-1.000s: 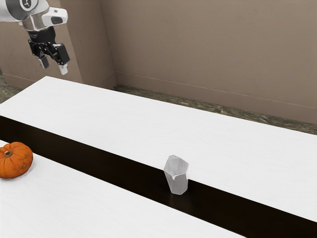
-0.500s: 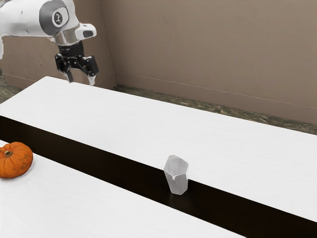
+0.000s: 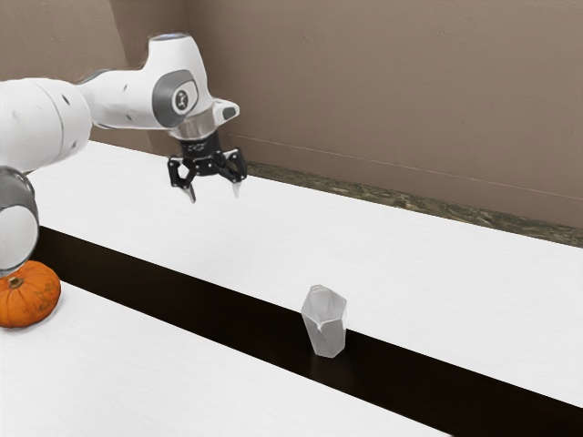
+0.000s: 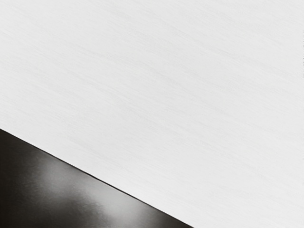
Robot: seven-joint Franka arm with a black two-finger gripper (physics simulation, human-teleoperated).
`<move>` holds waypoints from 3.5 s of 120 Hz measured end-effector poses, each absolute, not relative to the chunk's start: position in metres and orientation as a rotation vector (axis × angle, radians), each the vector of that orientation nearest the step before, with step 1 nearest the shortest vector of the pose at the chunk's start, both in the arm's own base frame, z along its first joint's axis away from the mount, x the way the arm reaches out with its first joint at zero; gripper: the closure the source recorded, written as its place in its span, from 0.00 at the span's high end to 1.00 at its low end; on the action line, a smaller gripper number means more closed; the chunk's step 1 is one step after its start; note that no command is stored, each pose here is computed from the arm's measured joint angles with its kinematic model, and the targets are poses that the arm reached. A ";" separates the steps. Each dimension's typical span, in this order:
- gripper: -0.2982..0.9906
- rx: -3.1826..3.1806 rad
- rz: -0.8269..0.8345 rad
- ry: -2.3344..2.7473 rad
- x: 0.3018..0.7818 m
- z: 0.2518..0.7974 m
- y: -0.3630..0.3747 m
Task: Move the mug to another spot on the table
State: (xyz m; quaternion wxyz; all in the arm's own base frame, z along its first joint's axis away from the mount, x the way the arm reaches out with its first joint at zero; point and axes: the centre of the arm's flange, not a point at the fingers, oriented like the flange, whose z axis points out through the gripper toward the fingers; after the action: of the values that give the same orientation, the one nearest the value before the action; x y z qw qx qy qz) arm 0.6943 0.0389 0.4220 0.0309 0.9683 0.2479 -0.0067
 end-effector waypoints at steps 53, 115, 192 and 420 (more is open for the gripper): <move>0.77 2.822 -0.092 0.979 0.702 0.373 -0.049; 0.77 2.811 -0.148 1.126 0.678 0.325 -0.169; 0.69 2.744 -0.190 1.429 0.654 0.293 -0.189; 0.21 2.048 -0.501 1.770 0.574 0.276 0.068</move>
State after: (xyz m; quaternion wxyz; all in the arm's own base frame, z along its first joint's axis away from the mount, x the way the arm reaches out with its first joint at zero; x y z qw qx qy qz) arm 0.5735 0.0684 0.2759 0.1932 0.7300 0.6308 -0.1785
